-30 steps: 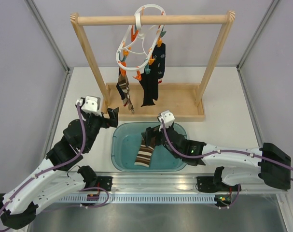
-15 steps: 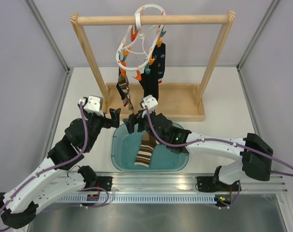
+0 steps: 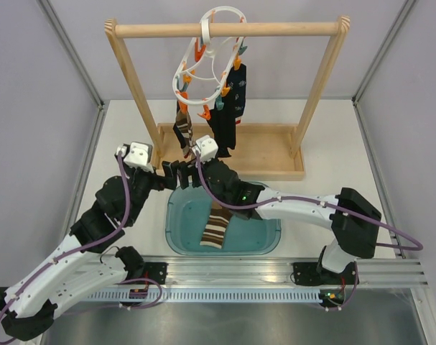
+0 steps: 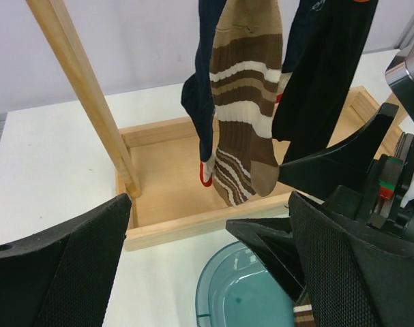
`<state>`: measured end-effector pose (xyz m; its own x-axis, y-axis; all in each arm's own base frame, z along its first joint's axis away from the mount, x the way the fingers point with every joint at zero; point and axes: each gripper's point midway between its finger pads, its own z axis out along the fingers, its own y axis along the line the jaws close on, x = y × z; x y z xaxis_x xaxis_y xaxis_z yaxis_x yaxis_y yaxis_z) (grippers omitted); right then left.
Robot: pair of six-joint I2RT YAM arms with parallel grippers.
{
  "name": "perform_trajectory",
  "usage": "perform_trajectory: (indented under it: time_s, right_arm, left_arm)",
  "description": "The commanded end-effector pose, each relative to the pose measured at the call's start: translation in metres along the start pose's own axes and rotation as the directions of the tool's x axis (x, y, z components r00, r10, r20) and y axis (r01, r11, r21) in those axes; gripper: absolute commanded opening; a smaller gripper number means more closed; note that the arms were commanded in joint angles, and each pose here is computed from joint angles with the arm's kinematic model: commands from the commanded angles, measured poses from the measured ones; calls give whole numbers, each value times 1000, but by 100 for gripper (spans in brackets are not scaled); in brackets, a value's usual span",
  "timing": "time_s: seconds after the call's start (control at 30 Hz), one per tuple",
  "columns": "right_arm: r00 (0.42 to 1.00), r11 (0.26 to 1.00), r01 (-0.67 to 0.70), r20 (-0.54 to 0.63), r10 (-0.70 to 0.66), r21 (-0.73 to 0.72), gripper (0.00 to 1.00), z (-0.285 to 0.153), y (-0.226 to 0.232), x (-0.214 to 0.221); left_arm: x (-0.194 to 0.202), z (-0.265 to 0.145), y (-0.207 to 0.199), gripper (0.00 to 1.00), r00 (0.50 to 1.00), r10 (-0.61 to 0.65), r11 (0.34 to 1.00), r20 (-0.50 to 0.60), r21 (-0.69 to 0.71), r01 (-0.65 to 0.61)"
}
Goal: Remove the socks clipped to the hanger
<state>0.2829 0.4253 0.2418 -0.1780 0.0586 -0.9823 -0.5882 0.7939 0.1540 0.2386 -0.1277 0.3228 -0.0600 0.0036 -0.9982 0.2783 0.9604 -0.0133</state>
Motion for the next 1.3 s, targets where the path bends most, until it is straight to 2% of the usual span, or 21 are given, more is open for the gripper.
perform_trajectory:
  time_s: [0.0,0.03,0.13,0.43,0.67,0.8,1.0,1.27]
  right_arm:
    - [998,999,12,65,-15,45,82,15,-3,-21]
    - [997,999,11,70,-14,52,73,18,-4,-24]
    - [998,995,29,55,-34,95,61,26,-10,-16]
    - [997,989,48,52,-56,136,38,35,-22,-11]
    - [996,984,73,37,-80,162,29,36,-28,-8]
    - [995,981,89,36,-97,173,1,36,-31,-11]
    - [991,979,121,31,-127,165,1,28,-31,-22]
    - [994,990,94,54,-100,101,1,19,-22,-37]
  left_arm:
    - [-6,0,-2,100,1000,16,1000,23,17,-17]
    - [-5,1,-2,100,1000,20,1000,19,19,-20]
    - [-4,1,-4,100,1000,19,999,17,28,-20]
    - [-4,1,-6,100,1000,17,999,18,43,-18]
    - [-5,1,-7,100,1000,15,999,19,48,-15]
    - [-3,2,-10,100,1000,12,998,12,57,-13]
    - [-5,4,-10,100,1000,5,999,8,48,-6]
    - [-45,14,3,100,996,-66,996,65,-61,70]
